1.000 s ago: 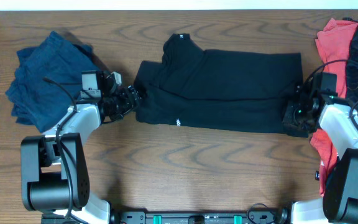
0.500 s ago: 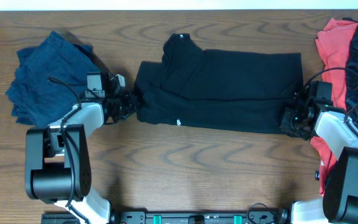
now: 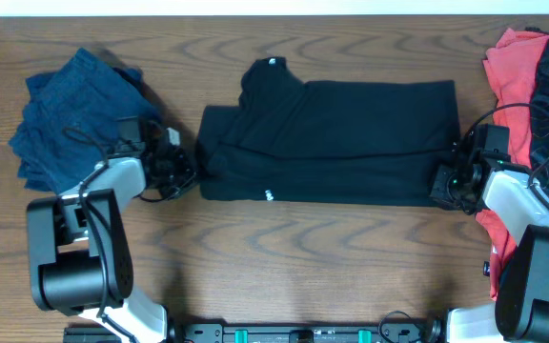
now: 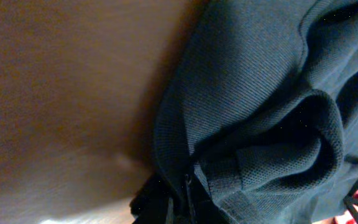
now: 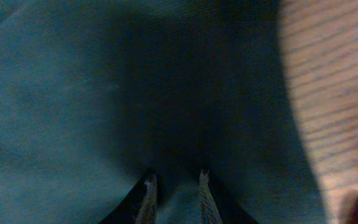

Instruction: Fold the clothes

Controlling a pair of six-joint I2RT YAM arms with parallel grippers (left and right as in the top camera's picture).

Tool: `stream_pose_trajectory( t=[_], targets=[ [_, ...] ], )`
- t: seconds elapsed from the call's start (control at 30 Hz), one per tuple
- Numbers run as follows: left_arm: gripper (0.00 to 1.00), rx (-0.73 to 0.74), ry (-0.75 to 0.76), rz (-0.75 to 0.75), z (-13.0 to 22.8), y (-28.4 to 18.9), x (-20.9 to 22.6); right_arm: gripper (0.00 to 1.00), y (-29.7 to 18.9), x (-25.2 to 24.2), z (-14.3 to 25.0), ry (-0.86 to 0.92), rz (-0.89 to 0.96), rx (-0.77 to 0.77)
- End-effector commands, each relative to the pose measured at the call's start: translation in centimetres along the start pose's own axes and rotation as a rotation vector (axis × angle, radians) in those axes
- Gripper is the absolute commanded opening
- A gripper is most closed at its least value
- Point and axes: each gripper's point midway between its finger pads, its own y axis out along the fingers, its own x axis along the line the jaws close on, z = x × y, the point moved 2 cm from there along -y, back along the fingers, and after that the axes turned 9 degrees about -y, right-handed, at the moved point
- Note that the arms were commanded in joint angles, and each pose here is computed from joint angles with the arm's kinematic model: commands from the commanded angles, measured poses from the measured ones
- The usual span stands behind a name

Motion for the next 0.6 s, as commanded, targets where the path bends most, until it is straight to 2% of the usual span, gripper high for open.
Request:
stream_pose_trajectory(
  t=[0.0, 0.47, 0.53, 0.57],
  targets=[
    [0.06, -0.027, -0.011, -0.060, -0.8, -1.4, 2.6, 0.21, 0.1, -1.0, 0.5, 0.024, 0.041, 0.014],
    [0.07, 0.014, -0.026, -0.078, 0.3, -2.0, 3.0, 0.20, 0.1, -0.9, 0.5, 0.024, 0.038, 0.016],
    [0.11, 0.016, -0.028, -0.080, 0.4, -2.0, 3.0, 0.20, 0.1, -0.9, 0.5, 0.023, 0.038, 0.015],
    [0.17, 0.018, -0.028, -0.080, 0.4, -2.0, 3.0, 0.20, 0.1, -0.9, 0.5, 0.023, 0.038, 0.013]
  ],
)
